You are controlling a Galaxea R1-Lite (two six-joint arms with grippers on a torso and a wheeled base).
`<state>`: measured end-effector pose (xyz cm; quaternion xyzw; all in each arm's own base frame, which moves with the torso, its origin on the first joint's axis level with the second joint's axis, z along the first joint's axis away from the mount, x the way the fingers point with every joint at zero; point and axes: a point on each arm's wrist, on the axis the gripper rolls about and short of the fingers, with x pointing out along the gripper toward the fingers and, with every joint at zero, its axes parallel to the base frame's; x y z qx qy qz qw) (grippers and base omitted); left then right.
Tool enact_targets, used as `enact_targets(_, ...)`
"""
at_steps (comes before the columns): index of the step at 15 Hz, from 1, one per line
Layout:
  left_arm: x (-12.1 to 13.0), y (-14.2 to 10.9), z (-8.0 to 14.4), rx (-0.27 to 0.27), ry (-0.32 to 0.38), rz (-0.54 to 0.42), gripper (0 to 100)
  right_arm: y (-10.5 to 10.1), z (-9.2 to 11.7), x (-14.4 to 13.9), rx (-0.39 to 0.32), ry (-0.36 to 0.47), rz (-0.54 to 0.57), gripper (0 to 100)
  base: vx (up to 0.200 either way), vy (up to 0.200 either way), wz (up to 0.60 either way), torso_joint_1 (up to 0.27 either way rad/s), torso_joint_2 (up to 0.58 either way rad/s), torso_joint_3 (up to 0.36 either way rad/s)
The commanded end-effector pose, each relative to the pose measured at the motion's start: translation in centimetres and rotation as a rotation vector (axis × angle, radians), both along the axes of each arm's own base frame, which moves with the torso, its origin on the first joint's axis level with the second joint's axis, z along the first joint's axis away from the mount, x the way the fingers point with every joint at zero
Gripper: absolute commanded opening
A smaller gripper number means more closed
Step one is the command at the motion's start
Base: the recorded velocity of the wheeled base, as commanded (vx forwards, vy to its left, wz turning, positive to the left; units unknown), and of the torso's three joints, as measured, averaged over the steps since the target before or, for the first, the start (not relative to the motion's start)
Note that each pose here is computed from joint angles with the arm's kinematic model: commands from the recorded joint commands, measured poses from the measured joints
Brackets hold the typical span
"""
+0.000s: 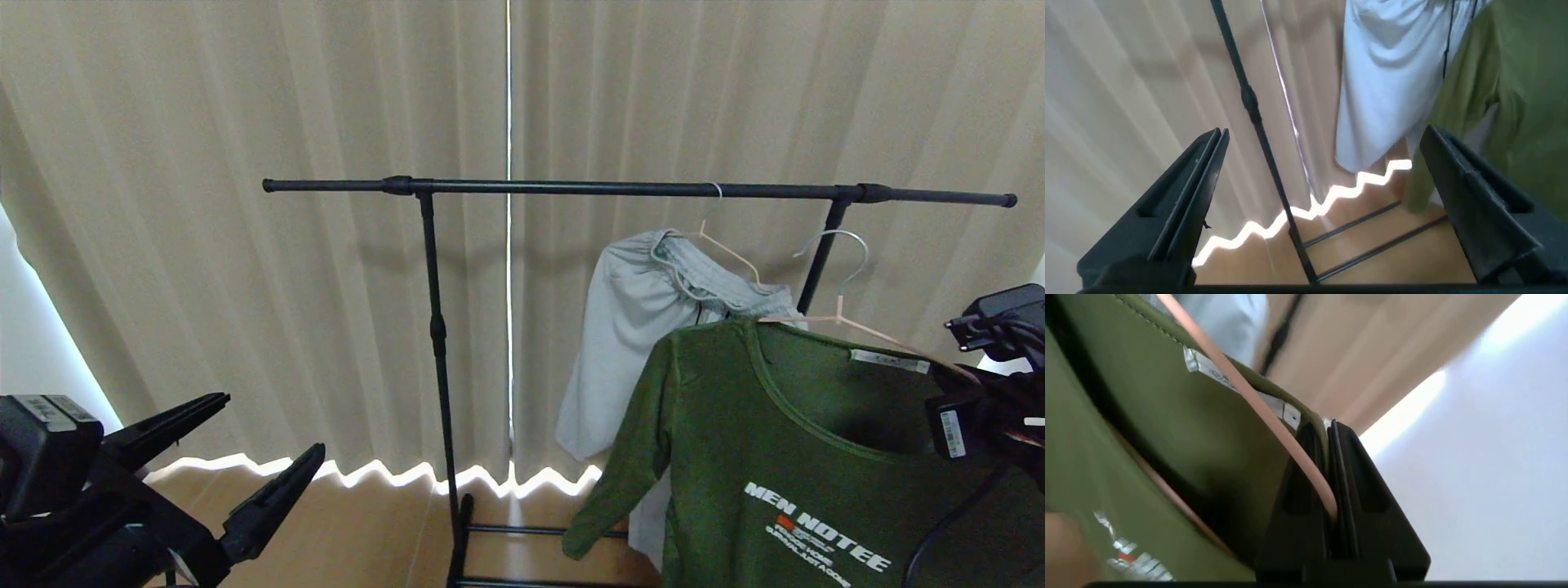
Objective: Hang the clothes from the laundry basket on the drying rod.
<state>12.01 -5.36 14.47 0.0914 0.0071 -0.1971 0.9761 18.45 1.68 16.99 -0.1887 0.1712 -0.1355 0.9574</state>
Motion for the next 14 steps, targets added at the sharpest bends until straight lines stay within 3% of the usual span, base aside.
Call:
enact_targets(1, 0.0, 0.0, 0.0, -0.001, -0.002, 0.001, 100, 0.2, 0.0, 0.8, 0.01, 0.004, -0.002, 0, 0.0, 0.0, 0.0, 0.0, 0.0, 0.0)
enact_targets(13, -0.3, 0.2, 0.2, 0.0, -0.019, 0.001, 100, 1.3, 0.2, 1.0, 0.015, -0.002, 0.053, 0, 0.2, 0.0, 0.0, 0.004, 0.0, 0.003)
enact_targets(14, -0.3, 0.2, 0.1, 0.002, -0.018, 0.003, 100, 1.3, 0.2, 1.0, 0.015, -0.002, 0.053, 0, 0.0, 0.0, 0.0, 0.0, 0.0, 0.0)
